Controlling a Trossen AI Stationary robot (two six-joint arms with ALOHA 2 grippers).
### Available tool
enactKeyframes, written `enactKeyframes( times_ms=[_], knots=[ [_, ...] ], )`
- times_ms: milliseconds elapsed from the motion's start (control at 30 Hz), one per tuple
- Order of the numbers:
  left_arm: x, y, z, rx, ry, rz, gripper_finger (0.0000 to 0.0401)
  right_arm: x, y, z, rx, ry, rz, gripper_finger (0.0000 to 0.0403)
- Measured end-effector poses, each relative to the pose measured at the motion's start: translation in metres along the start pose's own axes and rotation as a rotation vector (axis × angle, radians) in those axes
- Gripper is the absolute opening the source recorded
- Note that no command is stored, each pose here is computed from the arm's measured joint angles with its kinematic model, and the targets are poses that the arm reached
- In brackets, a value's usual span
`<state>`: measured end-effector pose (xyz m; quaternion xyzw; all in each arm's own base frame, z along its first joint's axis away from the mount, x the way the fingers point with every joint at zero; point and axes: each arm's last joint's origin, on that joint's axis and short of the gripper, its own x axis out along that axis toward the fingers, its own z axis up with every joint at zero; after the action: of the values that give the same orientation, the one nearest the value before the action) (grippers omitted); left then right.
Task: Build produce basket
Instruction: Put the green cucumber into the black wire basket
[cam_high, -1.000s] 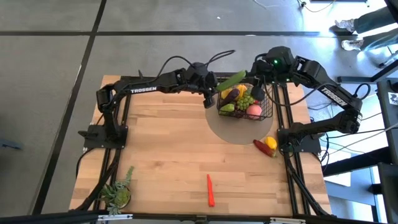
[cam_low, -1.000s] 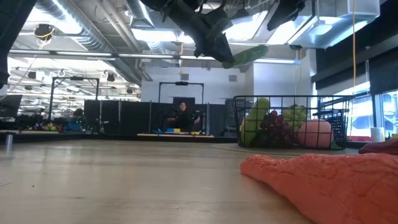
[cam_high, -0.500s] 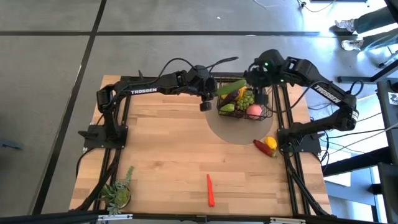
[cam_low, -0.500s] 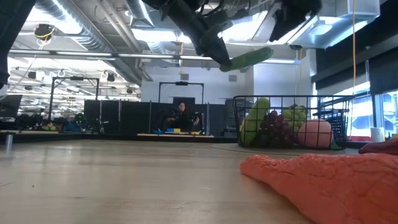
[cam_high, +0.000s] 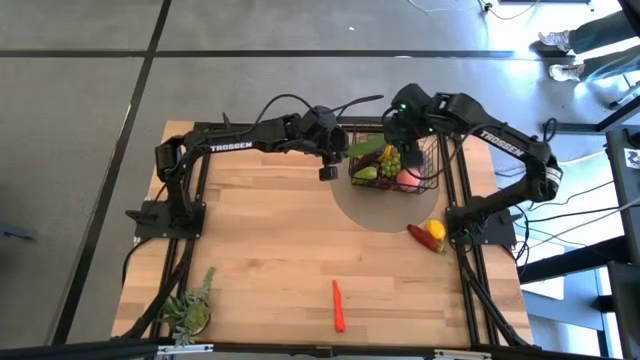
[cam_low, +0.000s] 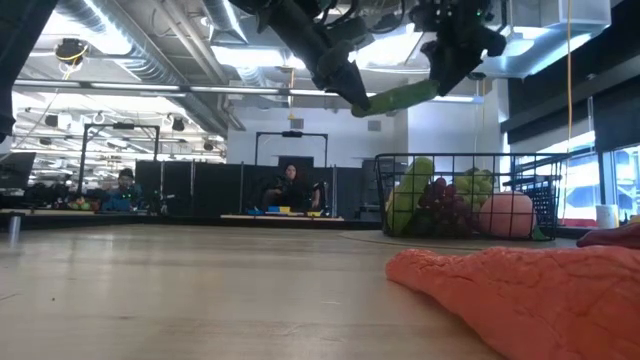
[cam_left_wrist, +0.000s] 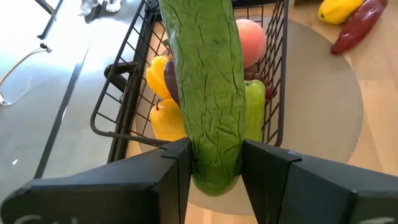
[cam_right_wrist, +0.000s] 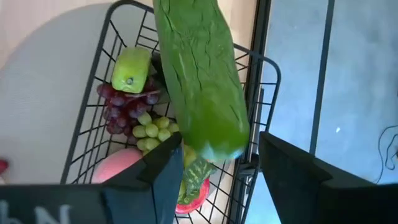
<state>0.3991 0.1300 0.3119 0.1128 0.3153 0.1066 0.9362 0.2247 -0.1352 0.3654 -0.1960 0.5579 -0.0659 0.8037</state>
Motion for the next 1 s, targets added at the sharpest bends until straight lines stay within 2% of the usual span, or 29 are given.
enactKeyframes(
  times_ms=[233,700,1000],
  knots=[
    [0.000,-0.001,0.000,-0.007,0.007,-0.004,0.0098,0.009,-0.001,0.003,-0.002,0.014,0.022,0.0200],
    [-0.001,0.000,-0.002,-0.008,0.026,0.010,0.0098,0.007,0.002,0.015,-0.021,-0.135,0.079,0.0200],
    [-0.001,0.000,-0.002,-0.008,0.028,0.016,0.0098,0.009,0.002,0.015,-0.018,-0.130,0.079,0.0200]
  ],
)
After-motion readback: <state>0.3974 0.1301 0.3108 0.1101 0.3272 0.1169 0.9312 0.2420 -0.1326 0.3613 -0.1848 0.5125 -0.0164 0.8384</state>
